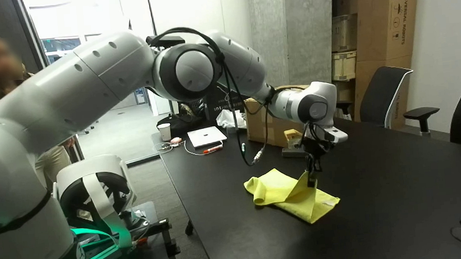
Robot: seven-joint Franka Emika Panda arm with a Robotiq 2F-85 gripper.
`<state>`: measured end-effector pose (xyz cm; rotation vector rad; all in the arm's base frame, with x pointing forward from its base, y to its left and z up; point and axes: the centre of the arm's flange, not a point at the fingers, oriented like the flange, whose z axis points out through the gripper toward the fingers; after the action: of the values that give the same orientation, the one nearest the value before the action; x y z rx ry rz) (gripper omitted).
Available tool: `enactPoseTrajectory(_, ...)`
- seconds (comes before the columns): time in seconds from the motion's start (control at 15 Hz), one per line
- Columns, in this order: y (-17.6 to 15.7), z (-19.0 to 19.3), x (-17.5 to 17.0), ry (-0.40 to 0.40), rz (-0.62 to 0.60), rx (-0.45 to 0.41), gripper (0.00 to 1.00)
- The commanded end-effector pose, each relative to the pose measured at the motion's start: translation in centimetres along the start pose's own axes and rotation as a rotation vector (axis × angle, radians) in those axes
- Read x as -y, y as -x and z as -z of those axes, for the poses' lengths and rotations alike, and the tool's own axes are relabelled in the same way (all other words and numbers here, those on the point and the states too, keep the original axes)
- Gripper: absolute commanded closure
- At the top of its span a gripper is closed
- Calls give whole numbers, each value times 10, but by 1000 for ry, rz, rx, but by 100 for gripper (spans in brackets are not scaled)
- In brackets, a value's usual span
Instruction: Fold the towel on the table
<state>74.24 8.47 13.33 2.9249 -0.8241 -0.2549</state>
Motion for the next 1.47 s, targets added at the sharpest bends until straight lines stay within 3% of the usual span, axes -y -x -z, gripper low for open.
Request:
enactPoseTrajectory(0.0,-12,11,15,-6,-69,-49,71)
enactPoseTrajectory(0.4,-1,22,18,-41,-84,-73,28)
enactPoseTrajectory(0.67,41,22,19,-60,87,-96,1)
enactPoseTrajectory(1.07,115,8,29,-103,414,-104,0)
enactPoseTrajectory(1.4,157,-2,25,-134,671,-97,0)
